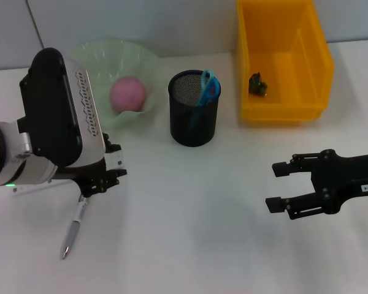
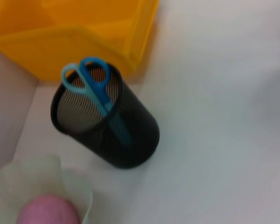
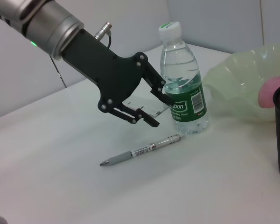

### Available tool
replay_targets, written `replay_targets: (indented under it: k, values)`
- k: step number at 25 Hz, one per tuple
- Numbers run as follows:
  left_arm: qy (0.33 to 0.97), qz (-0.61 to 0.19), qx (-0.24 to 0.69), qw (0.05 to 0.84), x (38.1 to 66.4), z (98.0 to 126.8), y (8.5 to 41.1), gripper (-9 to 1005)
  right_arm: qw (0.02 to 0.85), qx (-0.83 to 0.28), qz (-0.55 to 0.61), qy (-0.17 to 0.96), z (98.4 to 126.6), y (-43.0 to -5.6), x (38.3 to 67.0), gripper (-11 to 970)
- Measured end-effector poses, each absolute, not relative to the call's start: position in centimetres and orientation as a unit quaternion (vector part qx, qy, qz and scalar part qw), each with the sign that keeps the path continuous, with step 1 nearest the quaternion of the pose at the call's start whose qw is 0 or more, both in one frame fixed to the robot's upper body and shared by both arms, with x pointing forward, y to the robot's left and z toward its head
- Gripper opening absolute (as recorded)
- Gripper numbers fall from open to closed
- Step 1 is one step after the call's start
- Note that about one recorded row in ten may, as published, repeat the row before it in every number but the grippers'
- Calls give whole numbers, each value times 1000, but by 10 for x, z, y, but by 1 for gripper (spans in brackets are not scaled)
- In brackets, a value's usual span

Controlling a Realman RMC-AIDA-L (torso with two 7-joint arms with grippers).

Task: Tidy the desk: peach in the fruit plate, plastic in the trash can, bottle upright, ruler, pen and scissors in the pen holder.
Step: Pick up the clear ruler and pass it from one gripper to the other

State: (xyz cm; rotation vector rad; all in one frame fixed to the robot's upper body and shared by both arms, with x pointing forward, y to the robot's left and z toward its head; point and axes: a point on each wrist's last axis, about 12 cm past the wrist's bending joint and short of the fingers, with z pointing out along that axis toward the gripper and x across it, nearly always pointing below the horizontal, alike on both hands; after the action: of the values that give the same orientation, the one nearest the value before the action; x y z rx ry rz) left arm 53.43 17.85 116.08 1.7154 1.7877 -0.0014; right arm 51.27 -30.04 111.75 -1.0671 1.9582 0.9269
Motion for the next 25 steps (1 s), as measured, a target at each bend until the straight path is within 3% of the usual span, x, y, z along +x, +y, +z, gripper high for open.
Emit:
replay_targets:
  k: [25]
  values:
    - [631, -87, 621, 456, 507, 1200, 163, 365, 357, -413, 359, 757, 1118, -301, 513, 809]
